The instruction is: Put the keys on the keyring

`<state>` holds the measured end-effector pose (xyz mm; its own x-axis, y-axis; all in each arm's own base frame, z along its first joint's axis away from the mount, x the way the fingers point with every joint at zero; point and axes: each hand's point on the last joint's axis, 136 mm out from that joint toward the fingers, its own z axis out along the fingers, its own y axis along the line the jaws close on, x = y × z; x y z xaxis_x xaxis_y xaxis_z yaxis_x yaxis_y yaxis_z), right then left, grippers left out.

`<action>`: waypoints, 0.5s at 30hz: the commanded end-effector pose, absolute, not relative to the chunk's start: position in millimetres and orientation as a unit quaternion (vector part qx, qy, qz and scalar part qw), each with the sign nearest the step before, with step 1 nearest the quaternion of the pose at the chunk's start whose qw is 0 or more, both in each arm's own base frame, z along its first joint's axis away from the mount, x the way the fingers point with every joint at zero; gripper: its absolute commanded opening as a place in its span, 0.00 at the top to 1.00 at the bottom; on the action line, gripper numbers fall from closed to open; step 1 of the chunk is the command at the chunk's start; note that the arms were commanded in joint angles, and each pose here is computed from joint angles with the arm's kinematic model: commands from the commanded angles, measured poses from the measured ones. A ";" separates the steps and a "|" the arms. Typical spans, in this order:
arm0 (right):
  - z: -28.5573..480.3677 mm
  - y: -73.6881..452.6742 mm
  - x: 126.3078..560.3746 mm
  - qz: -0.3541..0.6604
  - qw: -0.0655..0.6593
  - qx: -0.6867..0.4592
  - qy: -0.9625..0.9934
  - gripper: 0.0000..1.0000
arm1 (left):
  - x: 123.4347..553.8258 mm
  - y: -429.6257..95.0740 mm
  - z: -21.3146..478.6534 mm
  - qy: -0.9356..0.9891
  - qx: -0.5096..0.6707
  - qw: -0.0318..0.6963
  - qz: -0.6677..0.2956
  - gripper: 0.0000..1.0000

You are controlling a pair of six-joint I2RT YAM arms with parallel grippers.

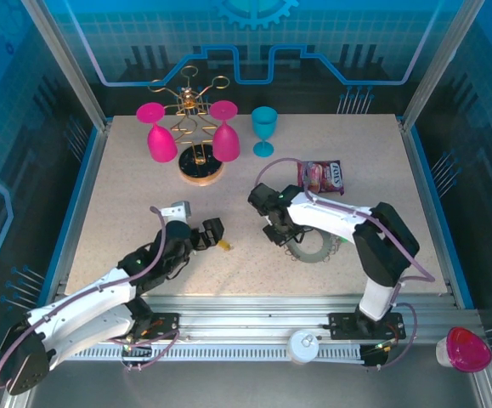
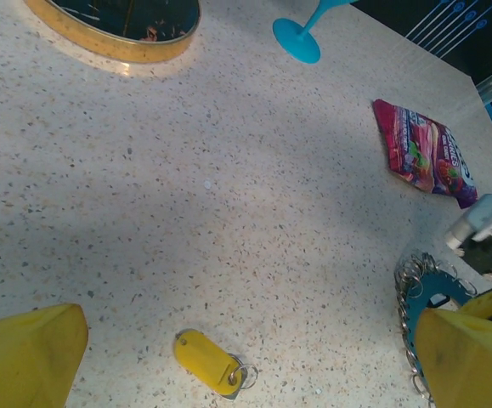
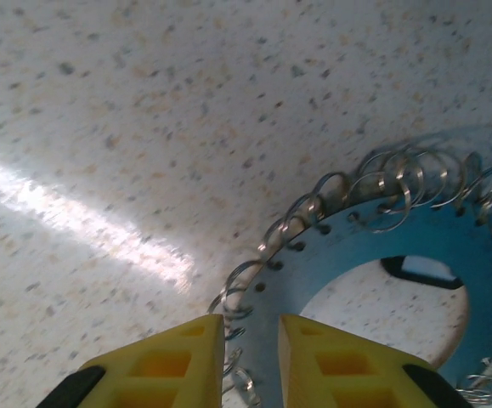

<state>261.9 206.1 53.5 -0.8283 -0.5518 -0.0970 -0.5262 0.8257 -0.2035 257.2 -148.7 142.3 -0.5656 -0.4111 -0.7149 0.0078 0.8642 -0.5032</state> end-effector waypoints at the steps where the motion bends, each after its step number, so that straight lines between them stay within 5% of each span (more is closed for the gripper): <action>1: 54.0 197.5 272.3 -0.139 0.077 -0.282 0.946 0.75 | 253.6 -140.9 135.8 0.856 -0.131 0.450 -0.220 0.01; 15: 31.8 206.1 282.8 -0.153 0.062 -0.272 0.948 0.75 | 254.3 -141.5 136.8 0.856 -0.130 0.451 -0.220 0.01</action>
